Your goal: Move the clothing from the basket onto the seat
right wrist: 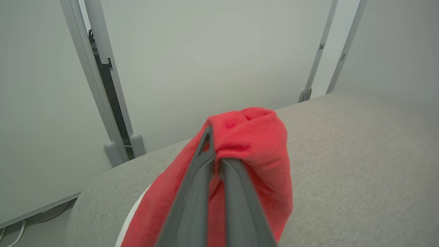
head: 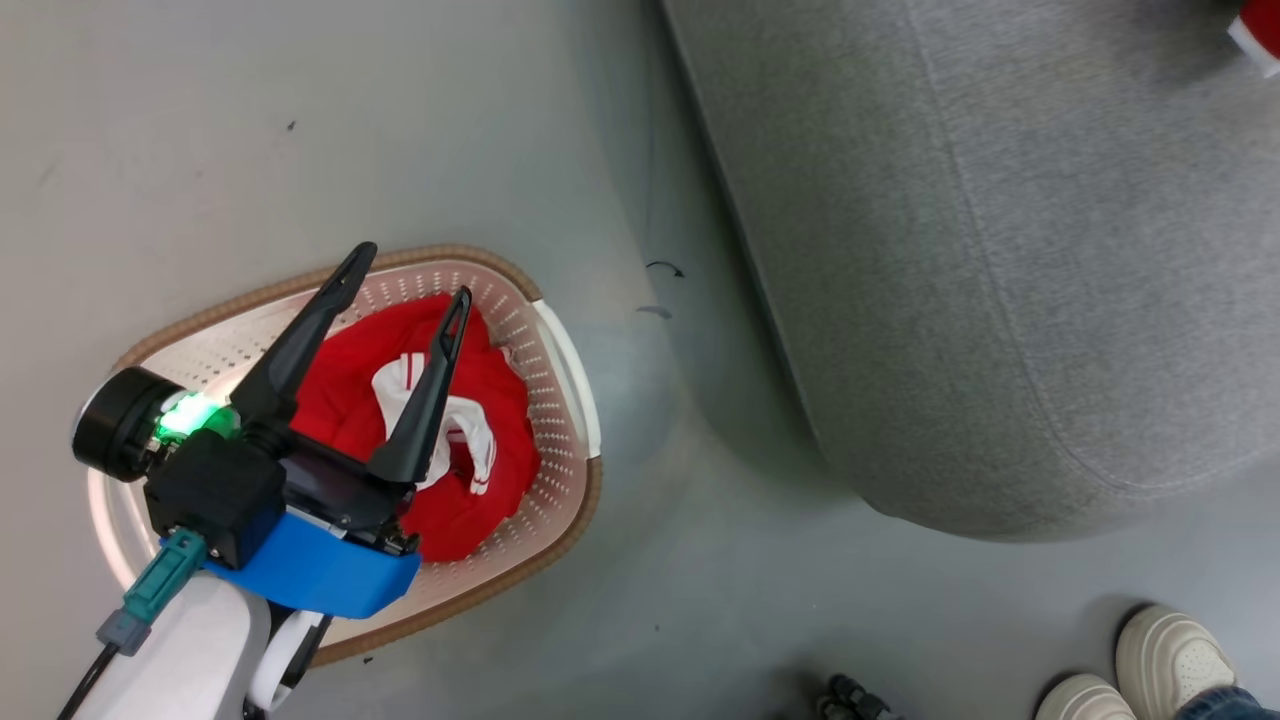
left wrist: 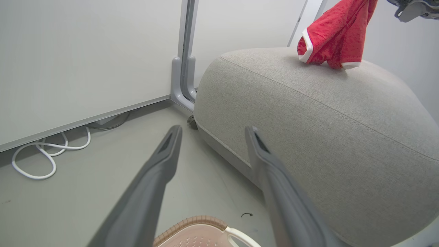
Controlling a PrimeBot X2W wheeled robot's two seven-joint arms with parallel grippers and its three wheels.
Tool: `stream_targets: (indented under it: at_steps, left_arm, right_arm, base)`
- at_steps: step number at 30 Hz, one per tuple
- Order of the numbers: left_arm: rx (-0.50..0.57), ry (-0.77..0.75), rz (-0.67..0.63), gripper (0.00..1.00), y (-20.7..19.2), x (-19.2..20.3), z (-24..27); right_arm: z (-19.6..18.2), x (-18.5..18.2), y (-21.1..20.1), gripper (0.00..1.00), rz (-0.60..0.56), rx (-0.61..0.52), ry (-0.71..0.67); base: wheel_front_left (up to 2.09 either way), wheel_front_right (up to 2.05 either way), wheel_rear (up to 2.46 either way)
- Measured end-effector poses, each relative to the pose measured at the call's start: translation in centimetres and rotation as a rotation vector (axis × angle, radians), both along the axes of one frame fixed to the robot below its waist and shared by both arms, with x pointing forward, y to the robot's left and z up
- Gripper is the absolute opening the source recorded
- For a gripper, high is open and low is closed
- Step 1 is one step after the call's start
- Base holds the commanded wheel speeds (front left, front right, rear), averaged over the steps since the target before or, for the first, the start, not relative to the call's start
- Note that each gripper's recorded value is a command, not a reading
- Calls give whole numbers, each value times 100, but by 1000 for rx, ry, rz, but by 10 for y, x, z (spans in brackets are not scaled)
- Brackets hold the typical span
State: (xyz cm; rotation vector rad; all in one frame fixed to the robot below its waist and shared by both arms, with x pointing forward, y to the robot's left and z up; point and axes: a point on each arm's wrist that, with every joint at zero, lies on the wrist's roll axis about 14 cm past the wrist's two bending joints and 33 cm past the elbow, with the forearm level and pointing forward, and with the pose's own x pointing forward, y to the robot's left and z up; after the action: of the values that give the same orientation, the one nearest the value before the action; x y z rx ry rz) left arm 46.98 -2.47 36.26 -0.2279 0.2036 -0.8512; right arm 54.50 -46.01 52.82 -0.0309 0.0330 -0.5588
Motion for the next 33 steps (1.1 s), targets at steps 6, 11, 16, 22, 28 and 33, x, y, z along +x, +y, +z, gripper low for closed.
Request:
stream_targets:
  at_steps: [6, 11, 16, 22, 28, 33]
  left_arm:
    - [8, -4, 35, 100, 12, 5, -5]
    - [-10, -3, 38, 100, 10, 1, 5]
    - [-10, -13, 56, 100, 14, -1, 16]
    - [-27, -24, 92, 100, 16, -6, 36]
    - [-19, -28, 155, 100, 28, -16, 56]
    - [-14, -42, 218, 100, 43, -27, 75]
  right_arm:
    - [-55, 0, 8, 67, -2, 41, 104]
    - [-66, -8, 13, 100, 5, 52, 152]
    - [-62, -20, 17, 100, 13, 56, 161]
    - [-59, -39, 33, 100, 56, 37, 182]
    - [-51, -60, 68, 100, 138, 18, 159]
    - [-34, -75, 108, 100, 231, 5, 83]
  base:
    - [0, 0, 0]
    - [0, 0, 0]
    - [0, 0, 0]
    - [0, 0, 0]
    - [0, 0, 0]
    - [0, 0, 0]
